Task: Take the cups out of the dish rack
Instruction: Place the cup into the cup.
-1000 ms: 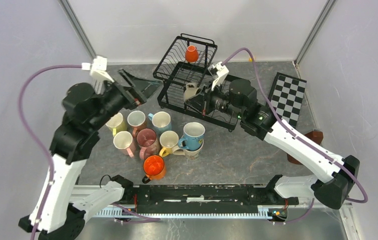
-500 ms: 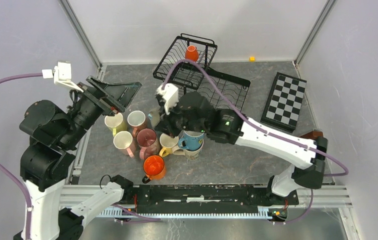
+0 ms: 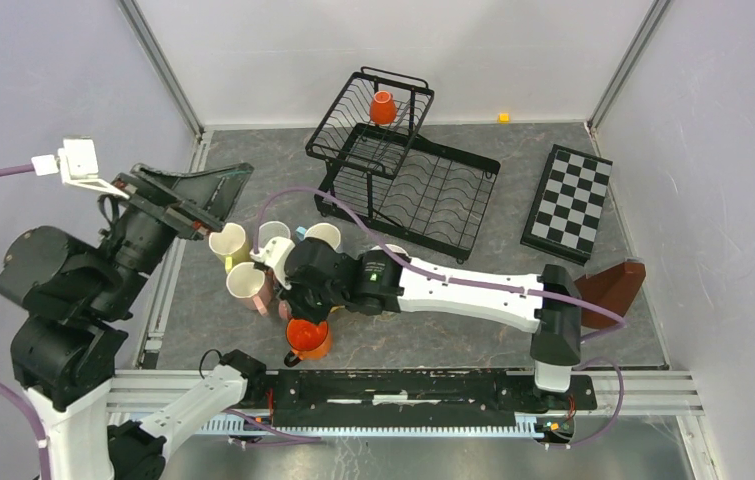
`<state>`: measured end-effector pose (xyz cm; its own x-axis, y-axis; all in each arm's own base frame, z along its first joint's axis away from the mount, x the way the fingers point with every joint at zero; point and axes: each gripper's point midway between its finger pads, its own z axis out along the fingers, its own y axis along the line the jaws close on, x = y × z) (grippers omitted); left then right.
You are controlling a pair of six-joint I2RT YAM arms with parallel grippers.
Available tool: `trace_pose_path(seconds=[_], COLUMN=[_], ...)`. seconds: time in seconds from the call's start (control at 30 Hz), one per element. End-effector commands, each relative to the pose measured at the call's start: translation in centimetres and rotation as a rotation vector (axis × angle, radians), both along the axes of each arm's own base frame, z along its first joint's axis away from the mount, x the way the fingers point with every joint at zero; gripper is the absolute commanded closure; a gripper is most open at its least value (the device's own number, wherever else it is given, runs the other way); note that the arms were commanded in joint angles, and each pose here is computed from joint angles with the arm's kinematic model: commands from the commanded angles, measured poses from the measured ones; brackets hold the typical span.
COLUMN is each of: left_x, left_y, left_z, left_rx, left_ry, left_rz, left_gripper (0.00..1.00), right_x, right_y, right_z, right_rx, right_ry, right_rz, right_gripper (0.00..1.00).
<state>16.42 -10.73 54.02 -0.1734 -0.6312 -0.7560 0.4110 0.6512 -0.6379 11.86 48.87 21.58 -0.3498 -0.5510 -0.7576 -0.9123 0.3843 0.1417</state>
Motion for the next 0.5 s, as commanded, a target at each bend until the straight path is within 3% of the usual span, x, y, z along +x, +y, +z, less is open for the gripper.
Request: trace_pose_path(seconds=[0.0, 0.47], left_x=[-1.0, -0.5], left_y=[1.9, 1.5], left_z=[2.1, 1.1], left_rx=[0.009, 0.015], left_ry=[-0.089, -0.073], left_rz=[0.072, 0.062], left_gripper=[0.00, 0.00], right_x=[-0.5, -2.2], right_y=[1.2, 1.4], right_z=[0.4, -6.6], right_rx=[0.029, -0.119], right_ry=[-0.021, 0.005], right_rz=[0.019, 0.056], right_gripper=[1.00, 1.00])
